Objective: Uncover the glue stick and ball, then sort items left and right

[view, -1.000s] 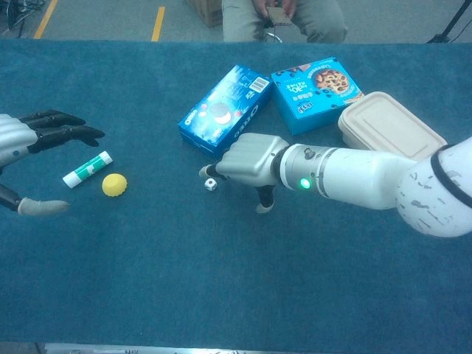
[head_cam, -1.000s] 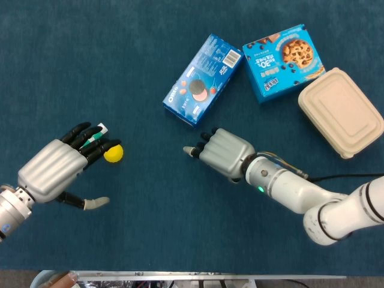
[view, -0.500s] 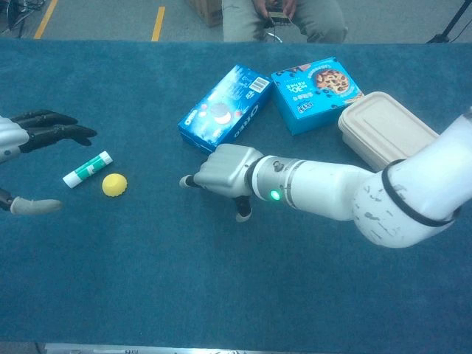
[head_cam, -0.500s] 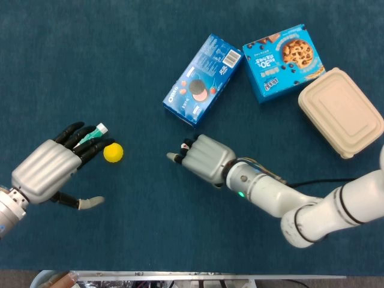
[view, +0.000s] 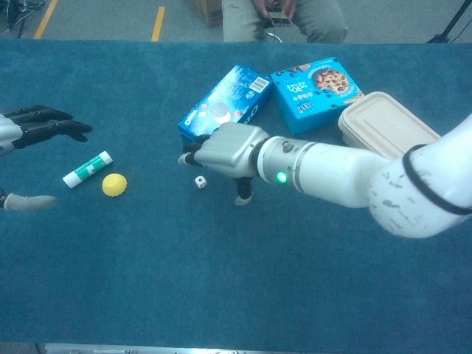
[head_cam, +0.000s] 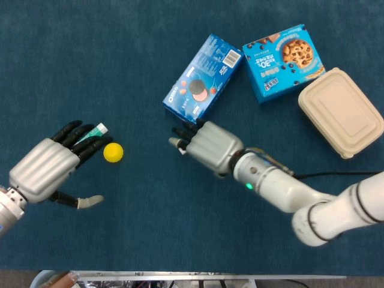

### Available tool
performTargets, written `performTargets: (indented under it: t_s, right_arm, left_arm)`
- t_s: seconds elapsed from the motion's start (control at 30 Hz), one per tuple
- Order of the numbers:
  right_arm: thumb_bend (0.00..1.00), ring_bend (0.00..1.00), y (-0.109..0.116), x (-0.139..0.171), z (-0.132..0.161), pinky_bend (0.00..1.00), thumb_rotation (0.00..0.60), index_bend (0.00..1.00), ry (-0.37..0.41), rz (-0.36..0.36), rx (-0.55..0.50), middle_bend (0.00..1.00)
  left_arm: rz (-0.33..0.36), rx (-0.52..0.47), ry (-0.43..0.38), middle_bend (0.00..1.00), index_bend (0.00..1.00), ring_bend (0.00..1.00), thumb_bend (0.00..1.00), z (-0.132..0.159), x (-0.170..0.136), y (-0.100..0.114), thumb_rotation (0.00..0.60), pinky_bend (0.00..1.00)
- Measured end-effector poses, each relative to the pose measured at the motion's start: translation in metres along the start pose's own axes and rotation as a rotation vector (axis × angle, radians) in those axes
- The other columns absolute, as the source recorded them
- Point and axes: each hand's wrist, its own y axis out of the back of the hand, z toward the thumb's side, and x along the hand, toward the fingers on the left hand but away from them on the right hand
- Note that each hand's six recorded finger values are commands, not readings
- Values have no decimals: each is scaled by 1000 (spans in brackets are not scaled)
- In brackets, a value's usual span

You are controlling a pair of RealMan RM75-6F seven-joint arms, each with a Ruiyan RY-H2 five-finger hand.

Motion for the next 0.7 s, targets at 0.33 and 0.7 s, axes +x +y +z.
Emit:
performTargets:
  t_s: [0.33,0.7]
  right_arm:
    - [143,57,17,56,-83,161,600,0,-164,-57,-56,92]
    - [143,57,15,134,-160,161,600,0,-353,-97,-99,119]
  left_arm:
    - [-39,-42,-103,196,240,14,168,24,22,2,363,40]
    - [-115,14,-308,186,260,41,167,65,68,-8,598,40]
